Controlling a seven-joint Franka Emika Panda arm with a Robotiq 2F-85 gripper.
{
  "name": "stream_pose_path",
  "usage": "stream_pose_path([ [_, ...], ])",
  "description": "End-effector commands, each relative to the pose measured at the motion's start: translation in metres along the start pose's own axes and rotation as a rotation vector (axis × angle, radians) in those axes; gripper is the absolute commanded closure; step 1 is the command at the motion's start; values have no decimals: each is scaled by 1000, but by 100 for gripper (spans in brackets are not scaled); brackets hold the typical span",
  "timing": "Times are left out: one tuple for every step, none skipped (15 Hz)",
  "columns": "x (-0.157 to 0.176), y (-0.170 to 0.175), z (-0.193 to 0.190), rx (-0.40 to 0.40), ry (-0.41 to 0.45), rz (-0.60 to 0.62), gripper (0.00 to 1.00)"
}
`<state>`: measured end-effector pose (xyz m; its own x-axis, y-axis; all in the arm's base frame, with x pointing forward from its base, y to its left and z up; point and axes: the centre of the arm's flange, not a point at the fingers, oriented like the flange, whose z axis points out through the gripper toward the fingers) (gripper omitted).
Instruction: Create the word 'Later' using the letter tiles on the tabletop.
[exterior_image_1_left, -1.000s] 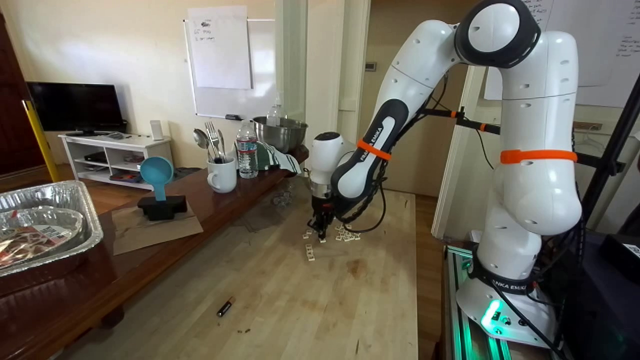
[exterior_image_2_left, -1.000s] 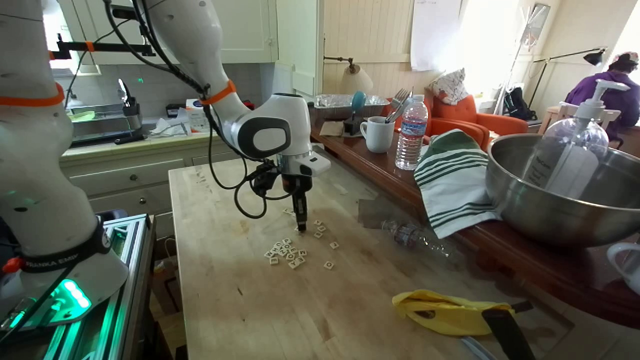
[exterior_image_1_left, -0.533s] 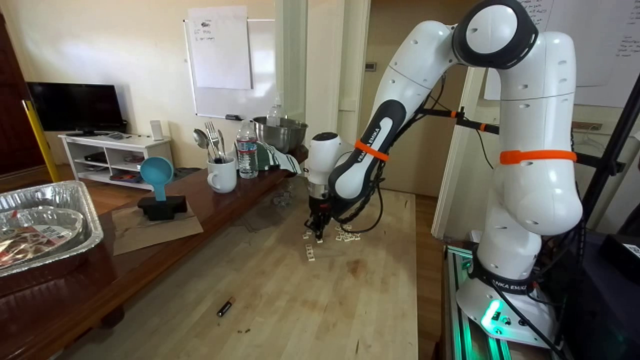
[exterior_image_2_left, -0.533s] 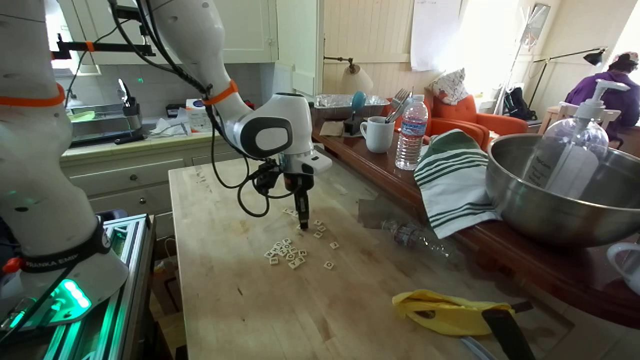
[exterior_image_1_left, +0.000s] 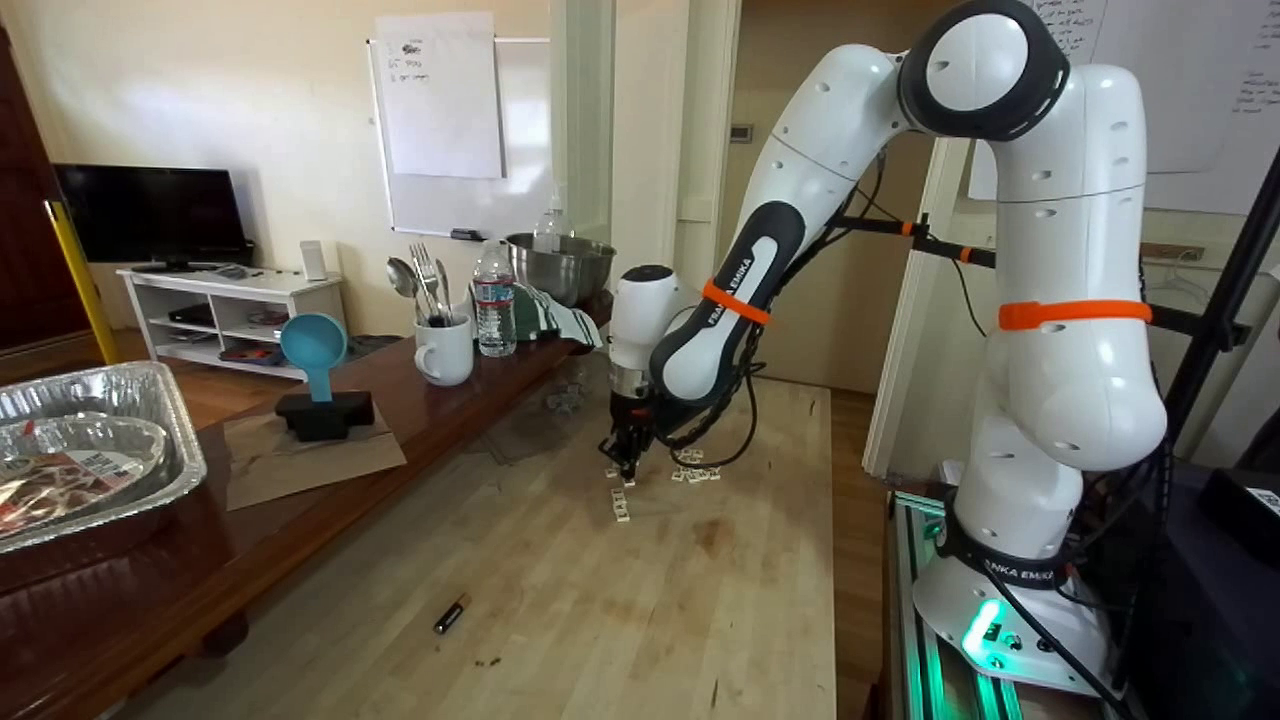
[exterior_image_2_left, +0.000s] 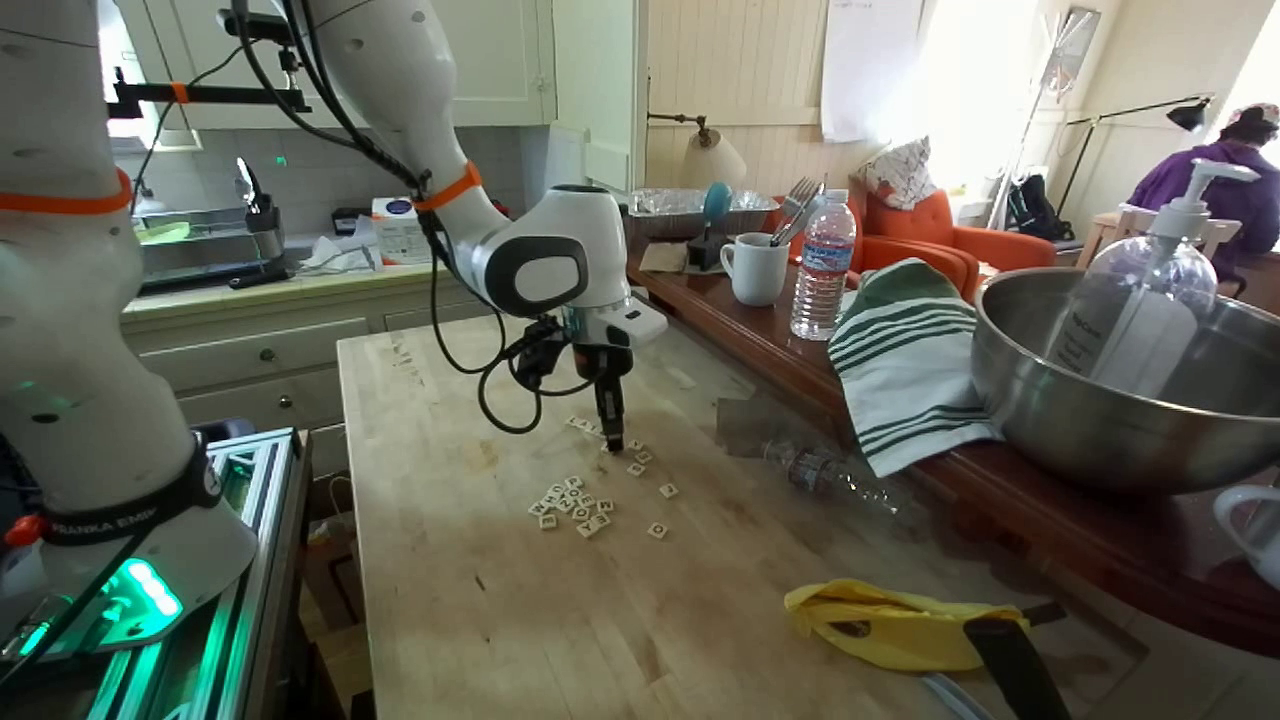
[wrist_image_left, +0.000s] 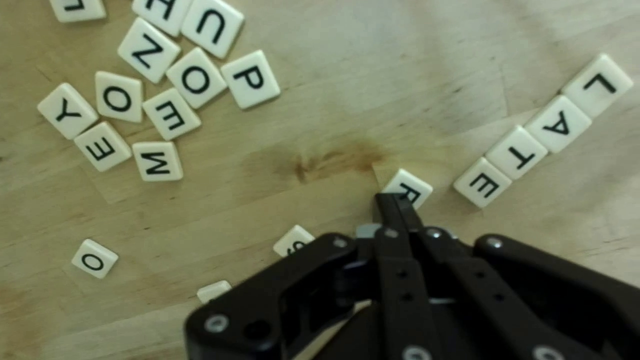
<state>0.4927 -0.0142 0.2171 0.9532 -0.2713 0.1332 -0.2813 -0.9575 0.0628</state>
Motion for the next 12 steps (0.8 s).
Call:
stream_pose_path([
  [1,-9,14,21,1,48,100],
  [1,-10,14,24,-2,55,100],
  [1,-11,14,28,-4,62,100],
  [1,-12,14,31,-5,68,100],
  [1,-12,14,34,-7,74,100],
  [2,-13,14,36,-7,81,100],
  [2,-14,14,37,-7,86,100],
  [2,-14,14,39,-7,91,100],
  [3,-15,13,39,-6,94,100],
  [3,-15,13,40,-6,97,100],
  [4,-16,13,40,-6,100,100],
  [4,-17,13,40,-5,104,100],
])
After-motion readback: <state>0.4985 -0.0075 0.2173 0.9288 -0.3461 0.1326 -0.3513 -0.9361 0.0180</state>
